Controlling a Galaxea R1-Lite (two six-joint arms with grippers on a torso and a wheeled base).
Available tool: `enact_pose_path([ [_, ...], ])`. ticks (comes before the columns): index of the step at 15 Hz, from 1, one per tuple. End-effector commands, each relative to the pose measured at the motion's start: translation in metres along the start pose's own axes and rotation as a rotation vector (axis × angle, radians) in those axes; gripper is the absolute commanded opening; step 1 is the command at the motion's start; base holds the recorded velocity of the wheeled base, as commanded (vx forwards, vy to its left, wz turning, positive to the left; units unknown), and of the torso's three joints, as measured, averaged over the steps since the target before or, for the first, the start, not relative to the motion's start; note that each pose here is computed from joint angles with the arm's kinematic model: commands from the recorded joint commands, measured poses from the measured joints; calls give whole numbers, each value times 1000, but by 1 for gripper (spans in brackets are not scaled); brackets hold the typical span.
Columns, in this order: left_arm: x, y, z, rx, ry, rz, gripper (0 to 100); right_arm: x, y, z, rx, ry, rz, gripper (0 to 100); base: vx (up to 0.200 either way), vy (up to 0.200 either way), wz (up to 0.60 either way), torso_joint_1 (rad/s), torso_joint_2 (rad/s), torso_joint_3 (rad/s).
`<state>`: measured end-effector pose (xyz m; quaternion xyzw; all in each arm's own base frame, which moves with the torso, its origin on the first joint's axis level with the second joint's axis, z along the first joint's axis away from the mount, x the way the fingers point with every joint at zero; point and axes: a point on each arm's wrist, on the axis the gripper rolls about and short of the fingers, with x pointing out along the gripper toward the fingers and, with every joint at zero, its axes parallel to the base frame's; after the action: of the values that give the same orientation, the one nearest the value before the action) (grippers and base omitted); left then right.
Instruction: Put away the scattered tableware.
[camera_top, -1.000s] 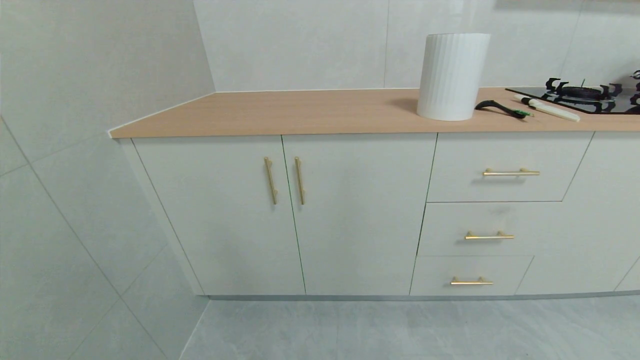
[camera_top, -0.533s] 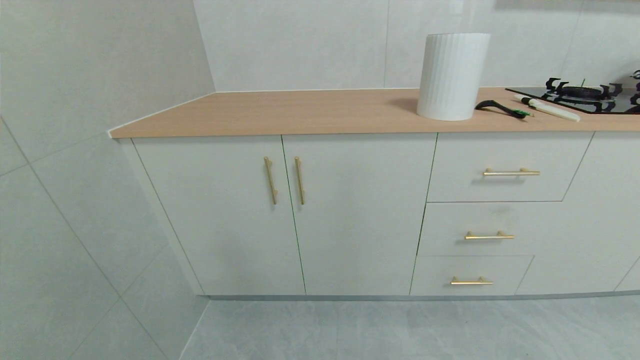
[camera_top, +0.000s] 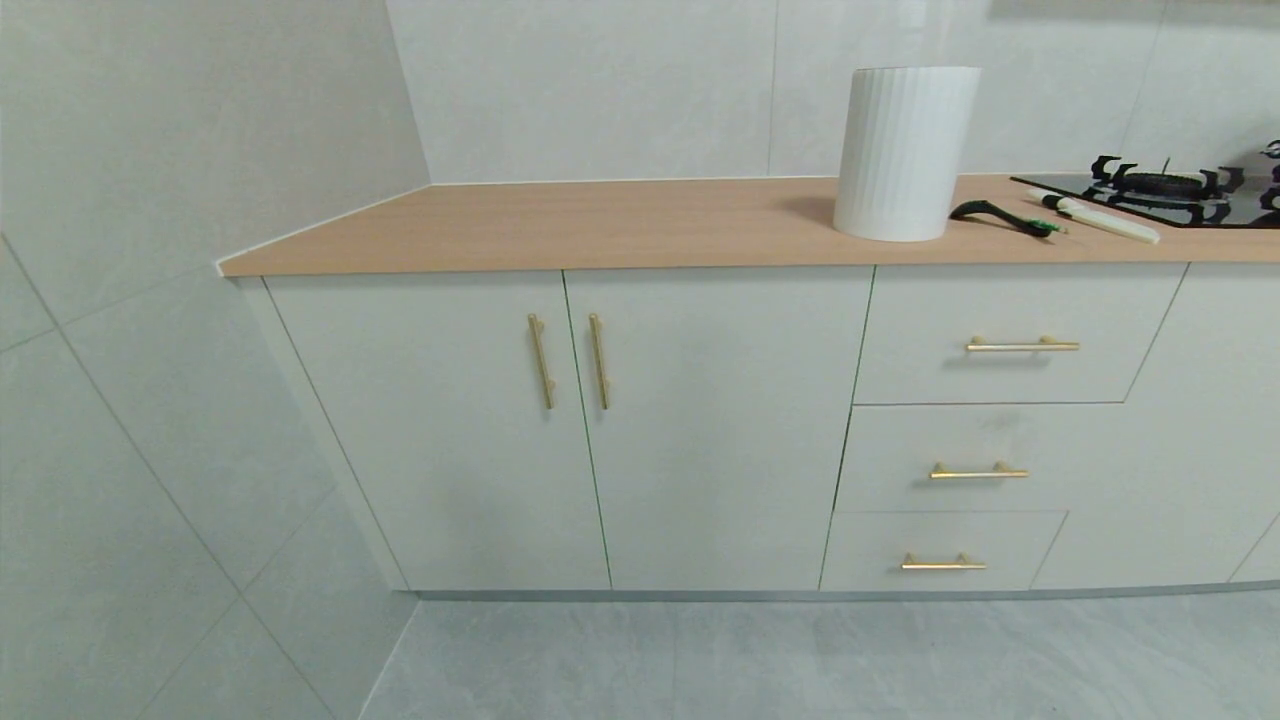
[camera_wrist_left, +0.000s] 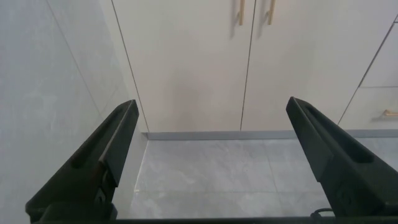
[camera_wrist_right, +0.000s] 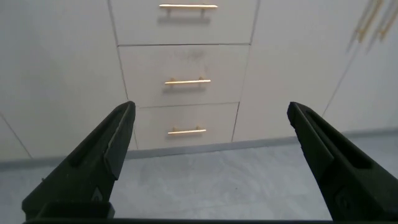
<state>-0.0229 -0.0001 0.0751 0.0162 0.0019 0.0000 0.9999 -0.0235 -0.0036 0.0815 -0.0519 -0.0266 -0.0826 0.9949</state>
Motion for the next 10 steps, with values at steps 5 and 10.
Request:
enact_pose_path([
  [5,0,0,0,-26,2,0,100,0,3,-6,167,70,109,100,0,0,0,0,0,0],
  [10,0,0,0,-28,2,0,100,0,4,-5,103,53,133,100,0,0,0,0,0,0],
])
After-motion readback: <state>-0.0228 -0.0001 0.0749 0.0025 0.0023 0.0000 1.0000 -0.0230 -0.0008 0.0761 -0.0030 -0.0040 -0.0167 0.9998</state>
